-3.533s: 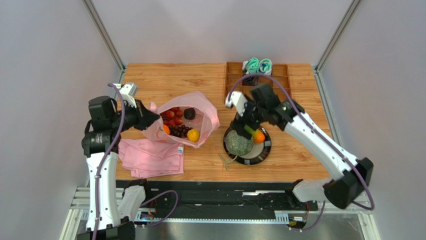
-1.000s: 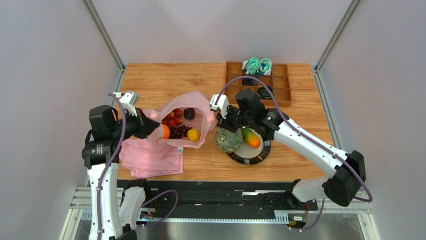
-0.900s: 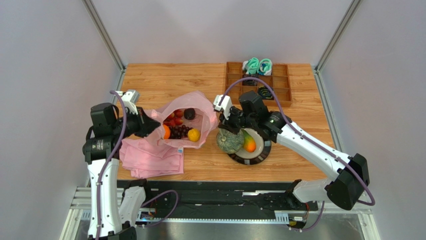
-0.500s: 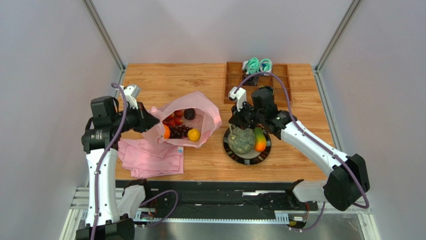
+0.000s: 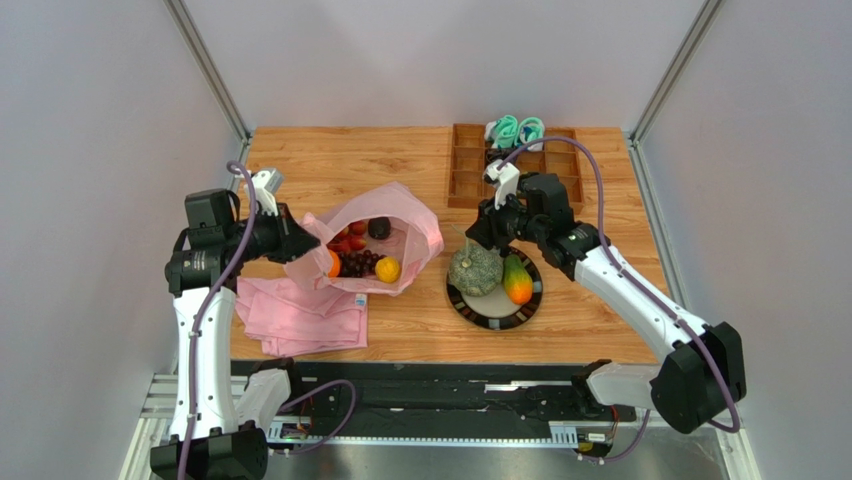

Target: Take the fake fruits out of the plastic bag

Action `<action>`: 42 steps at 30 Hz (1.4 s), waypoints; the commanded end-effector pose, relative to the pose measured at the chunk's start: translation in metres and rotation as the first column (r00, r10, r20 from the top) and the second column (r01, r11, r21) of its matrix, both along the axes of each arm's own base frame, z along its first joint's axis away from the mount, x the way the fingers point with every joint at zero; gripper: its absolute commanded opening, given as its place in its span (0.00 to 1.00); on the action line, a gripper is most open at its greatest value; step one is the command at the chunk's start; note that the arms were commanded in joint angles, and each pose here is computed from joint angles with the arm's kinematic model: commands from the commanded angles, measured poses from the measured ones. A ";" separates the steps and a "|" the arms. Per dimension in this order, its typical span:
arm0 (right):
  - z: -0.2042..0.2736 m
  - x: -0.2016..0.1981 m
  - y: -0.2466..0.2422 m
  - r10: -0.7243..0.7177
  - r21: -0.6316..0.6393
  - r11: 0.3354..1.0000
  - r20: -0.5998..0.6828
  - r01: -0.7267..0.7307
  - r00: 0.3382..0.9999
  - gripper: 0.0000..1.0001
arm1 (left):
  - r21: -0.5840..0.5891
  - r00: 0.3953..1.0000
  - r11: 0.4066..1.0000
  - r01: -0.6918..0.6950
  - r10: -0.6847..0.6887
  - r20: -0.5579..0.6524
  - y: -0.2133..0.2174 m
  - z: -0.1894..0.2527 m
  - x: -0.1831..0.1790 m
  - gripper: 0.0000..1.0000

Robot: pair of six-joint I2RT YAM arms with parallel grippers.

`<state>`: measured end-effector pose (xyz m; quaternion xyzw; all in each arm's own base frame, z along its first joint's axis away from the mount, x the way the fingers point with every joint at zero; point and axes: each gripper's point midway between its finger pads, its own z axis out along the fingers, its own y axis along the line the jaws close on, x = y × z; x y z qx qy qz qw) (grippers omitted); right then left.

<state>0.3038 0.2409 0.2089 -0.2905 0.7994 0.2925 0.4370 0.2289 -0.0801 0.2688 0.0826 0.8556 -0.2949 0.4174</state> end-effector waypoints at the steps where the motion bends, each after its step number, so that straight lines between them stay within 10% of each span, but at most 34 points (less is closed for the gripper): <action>1: 0.008 -0.008 -0.015 -0.055 0.013 0.998 0.027 0.055 0.998 0.42 | 0.001 0.999 1.000 0.017 -0.017 0.038 -0.001 0.011 0.002 0.00; 8: 0.027 -0.014 -0.026 -0.079 -0.004 0.997 0.041 0.079 0.996 0.66 | -0.013 0.998 0.999 0.033 -0.032 0.047 -0.004 0.014 0.001 0.00; 19: 0.134 -0.030 0.004 0.048 0.111 0.990 0.290 -0.083 0.956 0.75 | -0.048 0.995 0.998 0.040 -0.036 0.092 -0.014 0.028 -0.025 0.00; 28: 0.116 -0.087 0.139 0.350 0.072 0.916 0.333 -0.394 0.875 0.46 | -0.061 0.997 0.998 0.027 -0.022 0.071 -0.019 0.024 -0.055 0.00; 37: 0.012 -0.012 0.200 0.080 0.039 0.996 0.036 -0.082 0.996 0.22 | -0.025 0.998 0.999 0.028 -0.026 0.054 -0.020 0.024 -0.079 0.00; 42: -0.031 0.015 0.197 -0.073 -0.037 0.997 -0.008 0.073 0.997 0.59 | -0.027 1.000 0.999 0.025 -0.026 -0.004 -0.020 0.006 -0.088 0.00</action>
